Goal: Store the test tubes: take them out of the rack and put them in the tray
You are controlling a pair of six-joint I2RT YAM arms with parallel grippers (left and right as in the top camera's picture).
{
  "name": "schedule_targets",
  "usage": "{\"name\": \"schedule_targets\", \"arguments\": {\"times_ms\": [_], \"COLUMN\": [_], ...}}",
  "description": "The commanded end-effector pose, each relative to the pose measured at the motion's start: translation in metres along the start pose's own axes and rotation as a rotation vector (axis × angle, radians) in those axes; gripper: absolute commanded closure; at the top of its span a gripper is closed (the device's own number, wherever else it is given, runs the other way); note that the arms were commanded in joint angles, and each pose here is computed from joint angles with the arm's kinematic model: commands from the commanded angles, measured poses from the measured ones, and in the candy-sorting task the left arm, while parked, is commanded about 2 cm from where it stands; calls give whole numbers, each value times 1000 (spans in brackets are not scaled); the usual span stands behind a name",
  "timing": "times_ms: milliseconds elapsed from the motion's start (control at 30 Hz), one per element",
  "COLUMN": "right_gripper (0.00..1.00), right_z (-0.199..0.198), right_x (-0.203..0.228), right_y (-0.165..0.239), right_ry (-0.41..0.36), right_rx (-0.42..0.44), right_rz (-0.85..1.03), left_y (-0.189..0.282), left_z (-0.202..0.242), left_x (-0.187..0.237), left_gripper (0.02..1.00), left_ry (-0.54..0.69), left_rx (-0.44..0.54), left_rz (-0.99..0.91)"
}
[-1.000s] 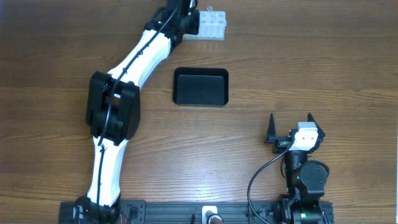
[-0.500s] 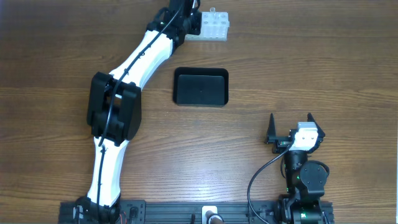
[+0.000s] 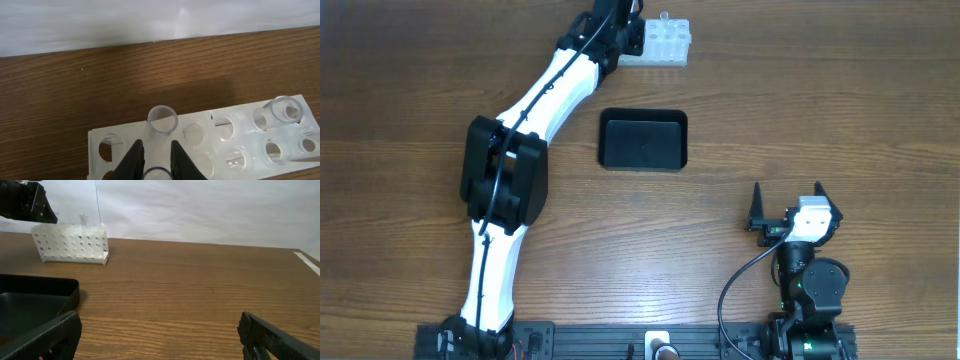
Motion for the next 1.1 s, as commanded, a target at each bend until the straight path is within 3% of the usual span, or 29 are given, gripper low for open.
{"name": "schedule_targets", "arguments": {"times_ms": [33,600,967,1100], "right_gripper": [9,9,9,7], "right_z": [0,0,0,0], "right_x": [1,1,1,1], "right_y": [0,0,0,0], "right_ry": [3,3,3,3], "right_rx": [-2,-2,-2,-2], "right_rz": [-2,-2,-2,-2], "left_y": [25,110,155,169], "left_z": [-6,-16,-10,-1], "left_x": [-33,-81,-1,39], "left_gripper": [884,912,974,980], "left_ry": [5,24,167,195], "left_rx": [2,33,42,-13], "left_rz": [-76,-137,274,455]}}
Point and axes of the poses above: each gripper's point midway between its finger pads, its own y axis back along the fingers, its own z axis along the line the jaws close on, x = y × z, the point moved 1 cm from there along y, back along the fingers, and after that the axes turned 11 degrees about y, right-handed, at the moved point
